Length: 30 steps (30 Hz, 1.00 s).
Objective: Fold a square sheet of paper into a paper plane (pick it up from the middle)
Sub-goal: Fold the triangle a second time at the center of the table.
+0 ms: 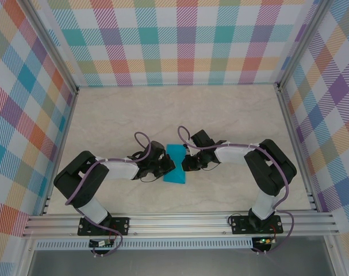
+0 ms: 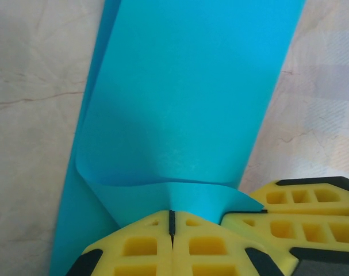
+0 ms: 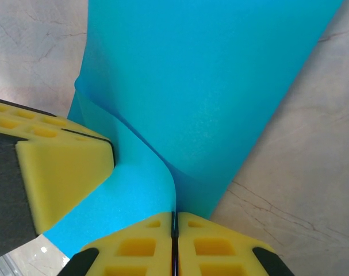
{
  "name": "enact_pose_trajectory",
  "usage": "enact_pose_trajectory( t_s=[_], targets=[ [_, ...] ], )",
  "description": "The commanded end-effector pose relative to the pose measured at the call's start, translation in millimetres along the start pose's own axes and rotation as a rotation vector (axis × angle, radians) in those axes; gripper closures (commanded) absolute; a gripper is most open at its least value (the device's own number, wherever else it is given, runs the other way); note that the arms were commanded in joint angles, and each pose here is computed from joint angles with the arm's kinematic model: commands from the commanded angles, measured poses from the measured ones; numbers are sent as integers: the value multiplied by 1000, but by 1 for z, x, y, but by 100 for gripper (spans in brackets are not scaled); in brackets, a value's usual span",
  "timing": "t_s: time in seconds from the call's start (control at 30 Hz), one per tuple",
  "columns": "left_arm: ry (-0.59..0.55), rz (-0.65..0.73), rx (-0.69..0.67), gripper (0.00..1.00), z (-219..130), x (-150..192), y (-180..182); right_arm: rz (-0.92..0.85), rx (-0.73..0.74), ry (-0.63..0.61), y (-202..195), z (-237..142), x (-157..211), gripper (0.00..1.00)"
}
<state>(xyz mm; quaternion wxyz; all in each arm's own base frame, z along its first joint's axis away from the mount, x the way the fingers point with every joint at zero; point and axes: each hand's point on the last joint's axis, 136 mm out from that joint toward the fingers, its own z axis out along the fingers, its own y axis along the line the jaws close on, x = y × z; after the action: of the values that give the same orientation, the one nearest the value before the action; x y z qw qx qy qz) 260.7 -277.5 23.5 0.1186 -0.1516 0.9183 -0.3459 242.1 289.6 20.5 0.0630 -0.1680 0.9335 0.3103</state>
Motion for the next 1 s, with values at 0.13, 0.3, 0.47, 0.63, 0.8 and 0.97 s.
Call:
enact_pose_trajectory(
  t_s=[0.13,0.3,0.47,0.63,0.8,0.97],
  targets=[
    [15,22,-80,100,3,6,20,3,-15,10,0,-1,2,91],
    [21,22,-103,100,6,8,27,16,-11,15,-1,-1,3,87],
    [26,27,-126,100,6,11,34,37,15,-20,3,-17,0,76],
    [30,34,-133,100,6,12,36,75,7,-74,15,-41,-2,64],
    [30,41,-135,100,6,11,35,130,-172,-51,46,-46,2,78],
    [31,44,-131,100,5,11,35,202,-236,17,52,-32,11,87]
  ],
)
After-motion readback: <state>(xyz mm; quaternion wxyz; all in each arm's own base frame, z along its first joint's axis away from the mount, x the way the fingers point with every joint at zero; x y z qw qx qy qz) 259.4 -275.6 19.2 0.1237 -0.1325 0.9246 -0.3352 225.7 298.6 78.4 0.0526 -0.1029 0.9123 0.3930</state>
